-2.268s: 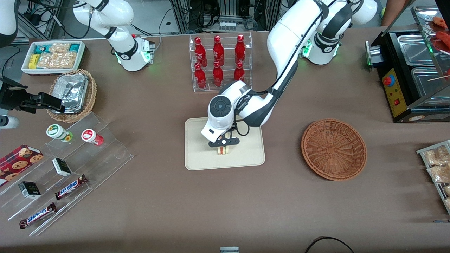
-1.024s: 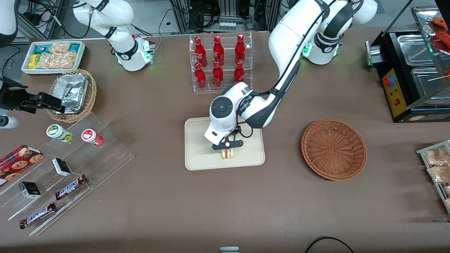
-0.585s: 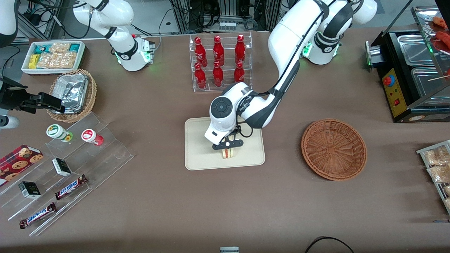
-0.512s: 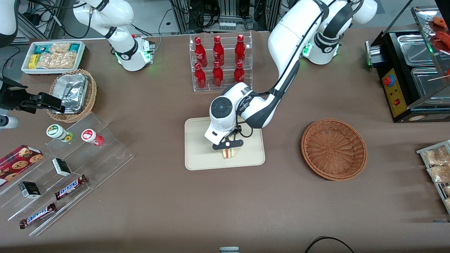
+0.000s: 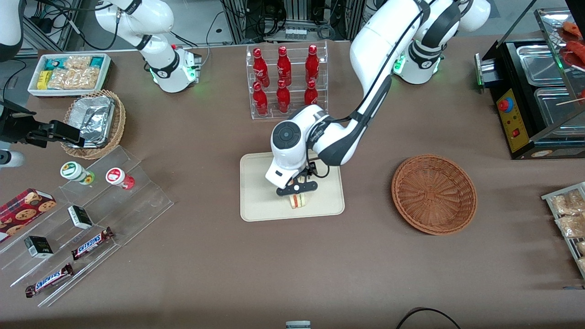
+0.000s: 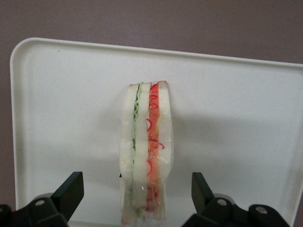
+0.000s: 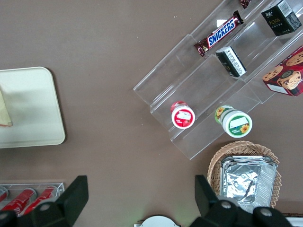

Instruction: Place sandwich from basket to tray

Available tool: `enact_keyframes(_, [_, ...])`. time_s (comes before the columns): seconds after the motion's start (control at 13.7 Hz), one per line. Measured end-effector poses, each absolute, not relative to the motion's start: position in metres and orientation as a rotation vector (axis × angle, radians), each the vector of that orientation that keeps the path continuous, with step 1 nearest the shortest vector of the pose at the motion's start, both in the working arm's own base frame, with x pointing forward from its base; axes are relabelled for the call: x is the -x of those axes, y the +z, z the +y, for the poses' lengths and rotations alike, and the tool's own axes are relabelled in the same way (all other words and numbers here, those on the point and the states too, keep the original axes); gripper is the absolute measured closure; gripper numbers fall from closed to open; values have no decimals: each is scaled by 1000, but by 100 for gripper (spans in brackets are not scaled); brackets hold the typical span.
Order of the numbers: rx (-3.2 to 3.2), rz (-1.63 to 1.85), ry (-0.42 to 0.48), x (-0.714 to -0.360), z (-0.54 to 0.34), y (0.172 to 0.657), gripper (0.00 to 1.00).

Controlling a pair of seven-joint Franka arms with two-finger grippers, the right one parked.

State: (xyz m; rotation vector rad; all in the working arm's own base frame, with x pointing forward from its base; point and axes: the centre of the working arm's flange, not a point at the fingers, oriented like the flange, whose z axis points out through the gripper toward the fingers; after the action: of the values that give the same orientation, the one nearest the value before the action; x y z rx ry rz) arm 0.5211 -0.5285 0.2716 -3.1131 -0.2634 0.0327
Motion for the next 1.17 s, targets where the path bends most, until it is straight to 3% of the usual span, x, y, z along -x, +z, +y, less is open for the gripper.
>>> enact_keyframes(0.59, [3132, -304, -43, -520, -508, 400, 0])
enact_keyframes(1.17, [3138, -267, -5, -604, -350, 454, 0])
